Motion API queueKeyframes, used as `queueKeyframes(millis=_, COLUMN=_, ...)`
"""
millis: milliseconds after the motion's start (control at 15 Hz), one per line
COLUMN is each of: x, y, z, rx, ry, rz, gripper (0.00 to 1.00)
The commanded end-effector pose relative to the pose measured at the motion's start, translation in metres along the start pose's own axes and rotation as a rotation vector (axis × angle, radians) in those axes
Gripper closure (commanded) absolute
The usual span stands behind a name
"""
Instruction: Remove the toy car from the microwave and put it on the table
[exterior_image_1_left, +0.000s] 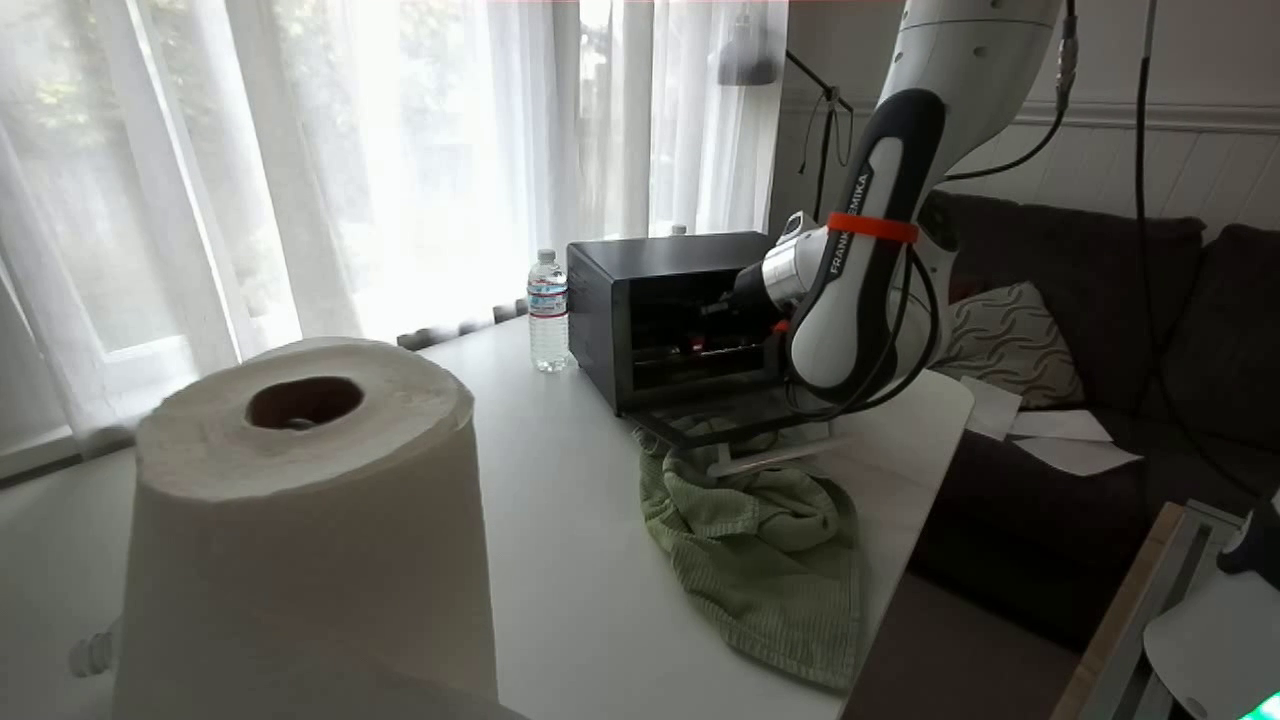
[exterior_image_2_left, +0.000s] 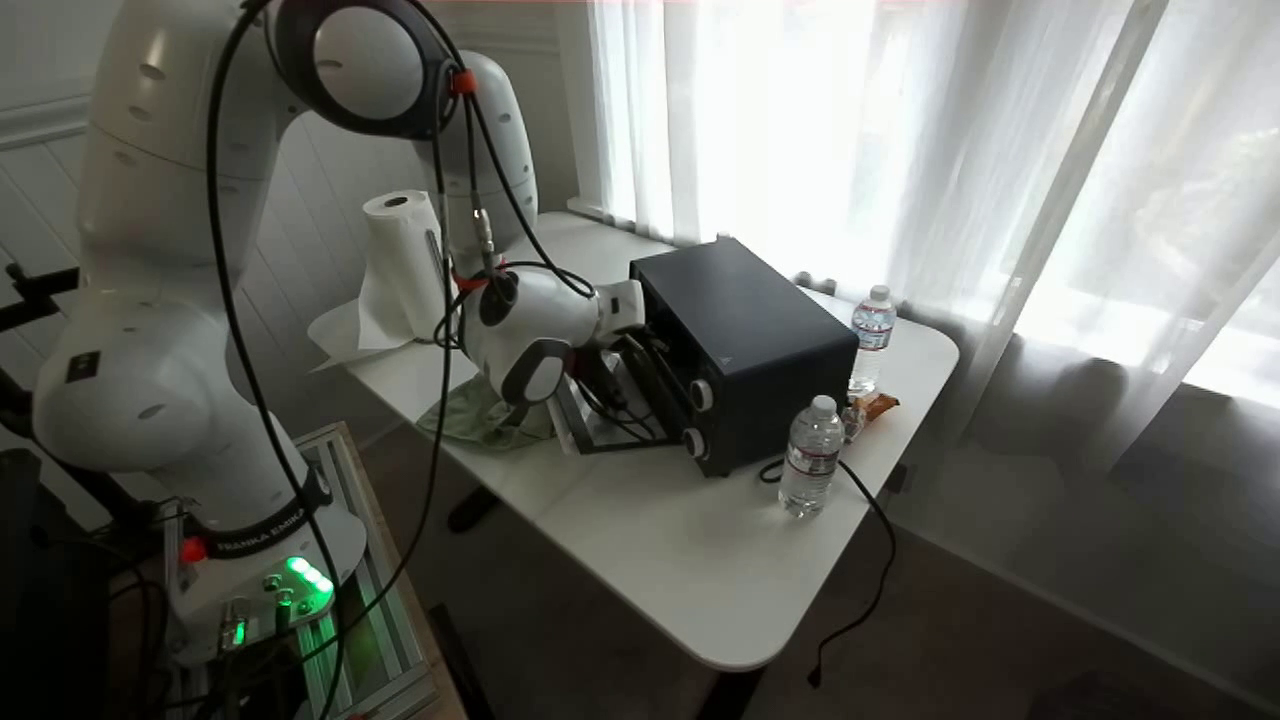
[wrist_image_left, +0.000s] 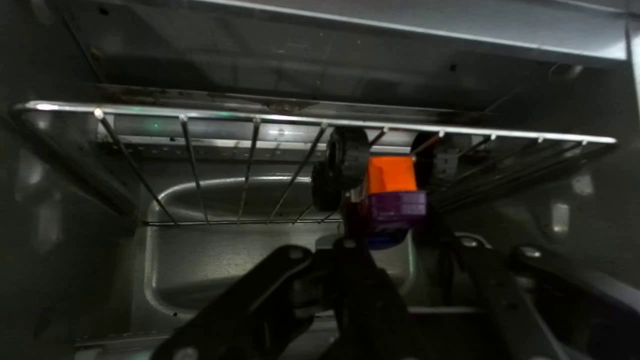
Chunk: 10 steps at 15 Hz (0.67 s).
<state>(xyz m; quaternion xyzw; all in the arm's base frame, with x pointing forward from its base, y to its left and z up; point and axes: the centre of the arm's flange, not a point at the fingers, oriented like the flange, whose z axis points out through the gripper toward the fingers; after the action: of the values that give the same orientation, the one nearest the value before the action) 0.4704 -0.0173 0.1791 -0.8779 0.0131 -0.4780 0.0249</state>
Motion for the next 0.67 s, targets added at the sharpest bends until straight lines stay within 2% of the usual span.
queueKeyframes(millis=0, x=-0.006, y=-0.006, z=0.001, rx=-0.021, ry=0.012, rz=0.019, gripper=0.92)
queueKeyframes(millis=267, x=-0.01, y=-0.012, z=-0.012, rx=-0.014, ry=0.027, rz=0.003, gripper=0.92)
queueKeyframes(millis=600, x=-0.015, y=-0.02, z=-0.039, rx=-0.003, ry=0.098, rz=-0.026, gripper=0.92)
